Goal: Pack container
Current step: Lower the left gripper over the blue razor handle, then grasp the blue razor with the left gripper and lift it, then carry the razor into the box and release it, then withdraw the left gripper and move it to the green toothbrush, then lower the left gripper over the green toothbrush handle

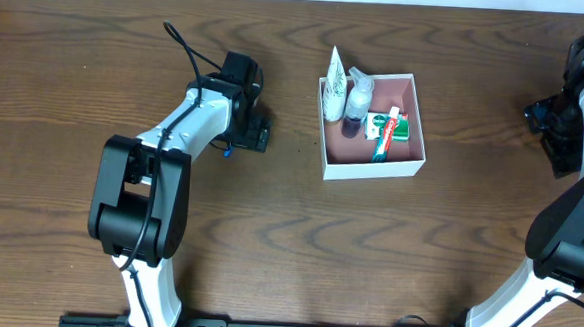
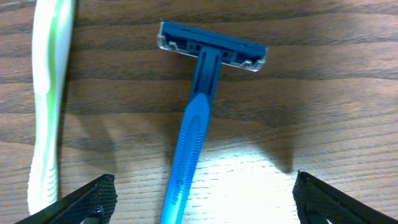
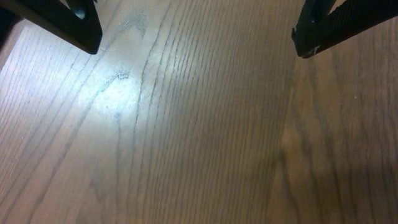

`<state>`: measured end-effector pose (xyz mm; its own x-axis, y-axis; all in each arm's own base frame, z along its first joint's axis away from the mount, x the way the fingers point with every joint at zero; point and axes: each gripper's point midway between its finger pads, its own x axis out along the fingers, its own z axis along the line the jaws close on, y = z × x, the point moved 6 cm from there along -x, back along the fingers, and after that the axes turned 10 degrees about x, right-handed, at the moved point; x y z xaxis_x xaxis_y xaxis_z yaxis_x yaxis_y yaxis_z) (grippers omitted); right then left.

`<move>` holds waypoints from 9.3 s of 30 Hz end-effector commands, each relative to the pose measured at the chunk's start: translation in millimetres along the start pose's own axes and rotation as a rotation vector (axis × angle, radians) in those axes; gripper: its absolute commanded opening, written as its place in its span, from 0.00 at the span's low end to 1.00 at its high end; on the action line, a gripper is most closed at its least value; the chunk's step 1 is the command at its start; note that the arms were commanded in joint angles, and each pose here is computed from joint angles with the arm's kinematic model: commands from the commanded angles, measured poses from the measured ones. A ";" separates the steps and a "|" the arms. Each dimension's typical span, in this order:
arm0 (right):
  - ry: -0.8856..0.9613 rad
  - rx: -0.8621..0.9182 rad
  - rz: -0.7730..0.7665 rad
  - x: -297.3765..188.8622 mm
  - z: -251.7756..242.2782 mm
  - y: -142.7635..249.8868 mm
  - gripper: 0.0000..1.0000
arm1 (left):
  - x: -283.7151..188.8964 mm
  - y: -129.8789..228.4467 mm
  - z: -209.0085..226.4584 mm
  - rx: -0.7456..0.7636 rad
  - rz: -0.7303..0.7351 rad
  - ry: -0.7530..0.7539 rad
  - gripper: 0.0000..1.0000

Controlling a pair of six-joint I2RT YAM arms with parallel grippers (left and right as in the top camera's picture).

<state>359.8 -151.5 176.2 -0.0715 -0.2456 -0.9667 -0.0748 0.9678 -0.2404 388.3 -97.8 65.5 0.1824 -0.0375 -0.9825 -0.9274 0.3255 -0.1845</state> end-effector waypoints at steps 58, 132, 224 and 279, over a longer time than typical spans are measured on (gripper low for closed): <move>0.008 0.015 -0.012 1.0 -0.1 -2.2 0.99 | 24.7 0.0 0.9 0.005 0.003 0.005 0.28; 0.007 0.014 -0.012 1.0 0.0 -2.3 0.99 | -114.8 -90.4 -238.6 0.229 -0.805 0.311 0.09; 0.007 0.014 -0.012 1.0 0.0 -2.3 0.99 | -31.4 18.3 65.2 -0.047 0.027 -0.063 0.98; 0.007 0.014 -0.012 1.0 0.0 -2.3 0.99 | -23.6 25.9 63.0 -0.005 0.039 -0.023 0.99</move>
<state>359.7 -151.5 176.1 -0.0723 -0.2457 -0.9666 -0.0750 0.9678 -0.2404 385.8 -31.4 95.9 0.1871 -0.0030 -0.9823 -0.9314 0.3171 -0.1784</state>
